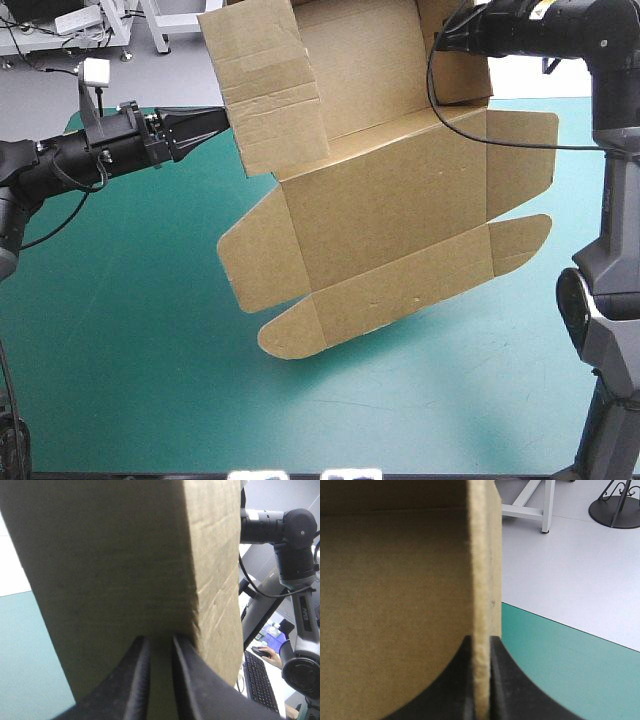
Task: Fold the box
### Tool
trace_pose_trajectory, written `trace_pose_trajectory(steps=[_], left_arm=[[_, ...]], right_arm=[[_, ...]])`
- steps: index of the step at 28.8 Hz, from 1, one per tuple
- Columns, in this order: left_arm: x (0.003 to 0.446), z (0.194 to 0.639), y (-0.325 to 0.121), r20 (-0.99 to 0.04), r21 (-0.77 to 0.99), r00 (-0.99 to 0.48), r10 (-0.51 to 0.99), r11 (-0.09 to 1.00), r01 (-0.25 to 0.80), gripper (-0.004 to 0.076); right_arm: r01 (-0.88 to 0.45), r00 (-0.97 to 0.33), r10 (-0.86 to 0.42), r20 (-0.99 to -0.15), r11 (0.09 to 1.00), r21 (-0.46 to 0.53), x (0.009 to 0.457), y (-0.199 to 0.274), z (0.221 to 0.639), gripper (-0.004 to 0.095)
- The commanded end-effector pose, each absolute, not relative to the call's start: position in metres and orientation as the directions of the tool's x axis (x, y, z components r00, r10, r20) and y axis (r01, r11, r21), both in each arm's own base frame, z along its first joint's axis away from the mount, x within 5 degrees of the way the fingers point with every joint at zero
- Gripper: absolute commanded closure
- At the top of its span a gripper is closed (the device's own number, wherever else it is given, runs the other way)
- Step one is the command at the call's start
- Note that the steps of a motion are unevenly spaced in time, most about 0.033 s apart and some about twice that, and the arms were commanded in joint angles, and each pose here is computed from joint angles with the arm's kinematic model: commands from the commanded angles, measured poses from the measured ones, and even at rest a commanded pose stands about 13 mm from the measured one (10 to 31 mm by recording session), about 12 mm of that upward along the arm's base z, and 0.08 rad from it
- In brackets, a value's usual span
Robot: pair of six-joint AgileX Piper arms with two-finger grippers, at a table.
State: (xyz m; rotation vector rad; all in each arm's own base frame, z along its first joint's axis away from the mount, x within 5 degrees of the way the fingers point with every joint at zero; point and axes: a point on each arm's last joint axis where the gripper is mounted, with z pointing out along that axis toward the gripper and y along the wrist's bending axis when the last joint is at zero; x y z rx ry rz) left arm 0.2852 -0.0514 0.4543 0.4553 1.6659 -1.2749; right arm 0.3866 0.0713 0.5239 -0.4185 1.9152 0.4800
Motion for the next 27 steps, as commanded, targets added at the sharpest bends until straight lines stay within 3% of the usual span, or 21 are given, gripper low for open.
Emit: trace_pose_trajectory(steps=[1, 12, 16, 21, 27], left_arm=[[0.266, 0.480, -0.057, -0.868, -0.488, -0.416, -0.270, 0.307, 0.817, 0.0575], [0.264, 0.480, -0.060, -0.868, -0.487, -0.423, -0.259, 0.284, 0.826, 0.0541], [0.267, 0.479, -0.058, -0.871, -0.484, -0.411, -0.269, 0.329, 0.811, 0.0541], [0.276, 0.471, -0.054, -0.893, -0.449, -0.392, -0.220, 0.465, 0.763, 0.0541], [0.280, 0.474, -0.051, -0.889, -0.456, -0.368, -0.271, 0.486, 0.746, 0.0542]], right_arm=[[-0.523, -0.315, -0.042, -0.948, 0.841, 0.137, 0.362, 0.070, 0.547, 0.0927], [-0.531, -0.352, -0.085, -0.932, 0.838, 0.124, 0.378, 0.089, 0.529, 0.0927], [-0.550, -0.357, -0.100, -0.929, 0.826, 0.123, 0.380, 0.101, 0.525, 0.0927], [-0.565, -0.356, -0.101, -0.929, 0.815, 0.128, 0.378, 0.106, 0.526, 0.0927], [-0.540, -0.355, -0.116, -0.928, 0.835, 0.102, 0.380, 0.103, 0.524, 0.0927]])
